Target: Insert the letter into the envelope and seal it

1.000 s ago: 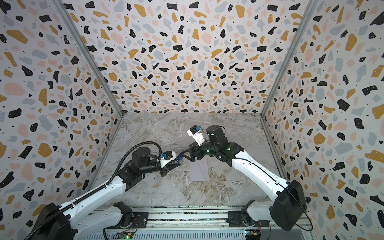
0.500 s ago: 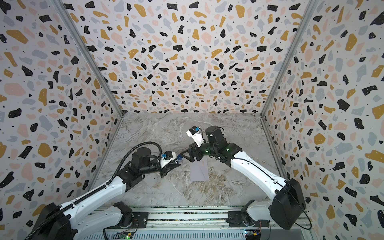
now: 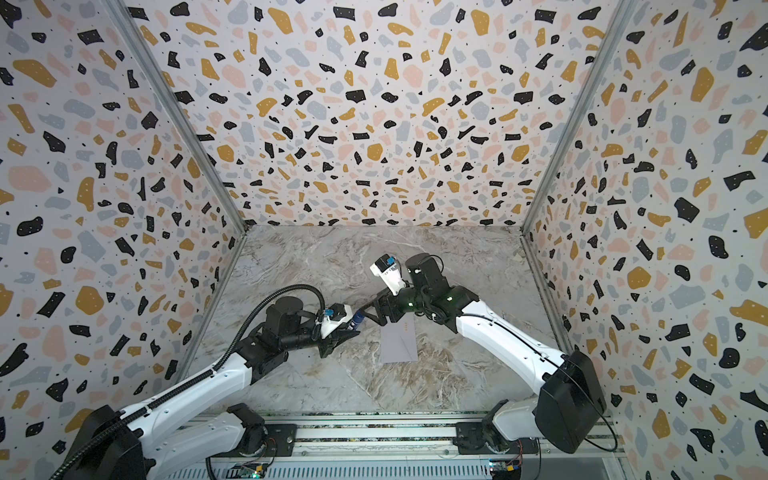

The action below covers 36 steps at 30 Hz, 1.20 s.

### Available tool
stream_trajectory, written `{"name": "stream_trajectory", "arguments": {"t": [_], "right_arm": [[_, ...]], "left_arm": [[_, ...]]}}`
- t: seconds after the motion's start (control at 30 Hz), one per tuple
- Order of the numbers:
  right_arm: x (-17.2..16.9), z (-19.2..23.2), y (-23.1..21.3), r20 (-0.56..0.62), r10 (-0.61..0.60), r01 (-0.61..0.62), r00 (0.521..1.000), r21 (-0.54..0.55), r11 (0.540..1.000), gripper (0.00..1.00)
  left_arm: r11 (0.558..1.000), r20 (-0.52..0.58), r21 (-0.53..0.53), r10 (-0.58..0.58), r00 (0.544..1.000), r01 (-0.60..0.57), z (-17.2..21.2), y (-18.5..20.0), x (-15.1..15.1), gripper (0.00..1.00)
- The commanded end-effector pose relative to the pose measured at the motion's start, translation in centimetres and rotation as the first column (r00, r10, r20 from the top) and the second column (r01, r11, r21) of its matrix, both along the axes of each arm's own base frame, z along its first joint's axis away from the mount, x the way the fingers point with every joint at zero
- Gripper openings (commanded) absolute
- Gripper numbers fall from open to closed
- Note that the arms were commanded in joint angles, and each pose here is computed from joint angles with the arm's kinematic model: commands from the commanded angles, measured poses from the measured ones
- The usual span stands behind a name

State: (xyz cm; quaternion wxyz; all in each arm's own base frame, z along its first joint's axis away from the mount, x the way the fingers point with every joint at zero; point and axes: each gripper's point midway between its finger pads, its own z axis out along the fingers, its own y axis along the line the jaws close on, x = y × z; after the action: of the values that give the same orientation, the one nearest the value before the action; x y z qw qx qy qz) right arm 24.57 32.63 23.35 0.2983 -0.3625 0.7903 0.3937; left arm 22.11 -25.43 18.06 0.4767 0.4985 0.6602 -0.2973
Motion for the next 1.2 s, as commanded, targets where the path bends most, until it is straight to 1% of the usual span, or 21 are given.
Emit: {"name": "stream_trajectory", "arguments": {"t": [0.0,0.1,0.2,0.27,0.37,0.47,0.57,0.63,0.7,0.77,0.83,0.87,1.03,1.17], "right_arm": [[-3.6,-6.6,-1.9,-0.156,0.040,-0.078,0.987,-0.245,0.966,0.83],[-2.2,-1.6,-2.0,-0.019,0.040,-0.042,0.999,-0.170,0.985,0.84],[-1.7,4.1,-2.8,0.154,0.034,-0.021,0.987,-0.085,0.996,0.85],[-1.9,7.3,-3.7,0.267,0.036,-0.025,0.963,-0.045,0.999,0.85],[-2.8,9.4,-4.7,0.416,0.065,-0.054,0.907,-0.038,0.998,0.84],[-3.9,9.8,-5.7,0.527,0.118,-0.097,0.842,-0.067,0.993,0.84],[-4.6,9.6,-6.4,0.607,0.175,-0.127,0.775,-0.121,0.984,0.80],[-5.1,8.9,-6.6,0.644,0.237,-0.162,0.728,-0.174,0.971,0.77],[-5.9,8.4,-6.6,0.667,0.299,-0.212,0.683,-0.211,0.954,0.76],[-6.9,7.8,-6.3,0.681,0.365,-0.276,0.635,-0.242,0.930,0.77],[-8.5,6.8,-5.8,0.689,0.462,-0.377,0.559,-0.285,0.881,0.82],[-8.9,6.4,-5.5,0.695,0.490,-0.406,0.527,-0.301,0.863,0.82],[-9.1,5.3,-3.9,0.705,0.539,-0.450,0.460,-0.338,0.827,0.80],[-9.0,4.3,-2.7,0.696,0.573,-0.475,0.433,-0.365,0.801,0.75]], "left_arm": [[0.945,0.487,-0.276,-0.020,0.873,0.175,15.7,-1.3,-0.8,0.00],[0.968,0.448,-0.176,-0.085,0.890,0.181,13.4,-1.7,-0.6,0.00],[0.979,0.388,-0.065,-0.155,0.909,0.194,10.7,-1.8,-0.8,0.00],[0.979,0.353,-0.004,-0.191,0.916,0.206,9.2,-1.7,-0.9,0.00],[0.971,0.302,0.067,-0.238,0.923,0.228,7.5,-1.5,-1.2,0.00],[0.957,0.248,0.120,-0.287,0.925,0.265,6.1,-1.4,-1.6,0.00],[0.941,0.211,0.160,-0.327,0.921,0.297,5.1,-1.3,-1.8,0.00],[0.933,0.188,0.170,-0.348,0.918,0.319,4.6,-1.4,-2.0,0.00],[0.924,0.167,0.173,-0.368,0.915,0.340,4.1,-1.5,-2.1,0.00],[0.914,0.150,0.176,-0.393,0.907,0.366,3.8,-1.6,-2.4,0.00],[0.908,0.140,0.178,-0.406,0.903,0.380,3.5,-1.6,-2.6,0.00],[0.906,0.137,0.177,-0.410,0.902,0.385,3.4,-1.7,-2.6,0.00],[0.901,0.131,0.173,-0.421,0.897,0.398,3.1,-1.8,-2.8,0.00],[0.899,0.131,0.169,-0.427,0.894,0.405,3.1,-1.8,-2.8,0.00]]}}
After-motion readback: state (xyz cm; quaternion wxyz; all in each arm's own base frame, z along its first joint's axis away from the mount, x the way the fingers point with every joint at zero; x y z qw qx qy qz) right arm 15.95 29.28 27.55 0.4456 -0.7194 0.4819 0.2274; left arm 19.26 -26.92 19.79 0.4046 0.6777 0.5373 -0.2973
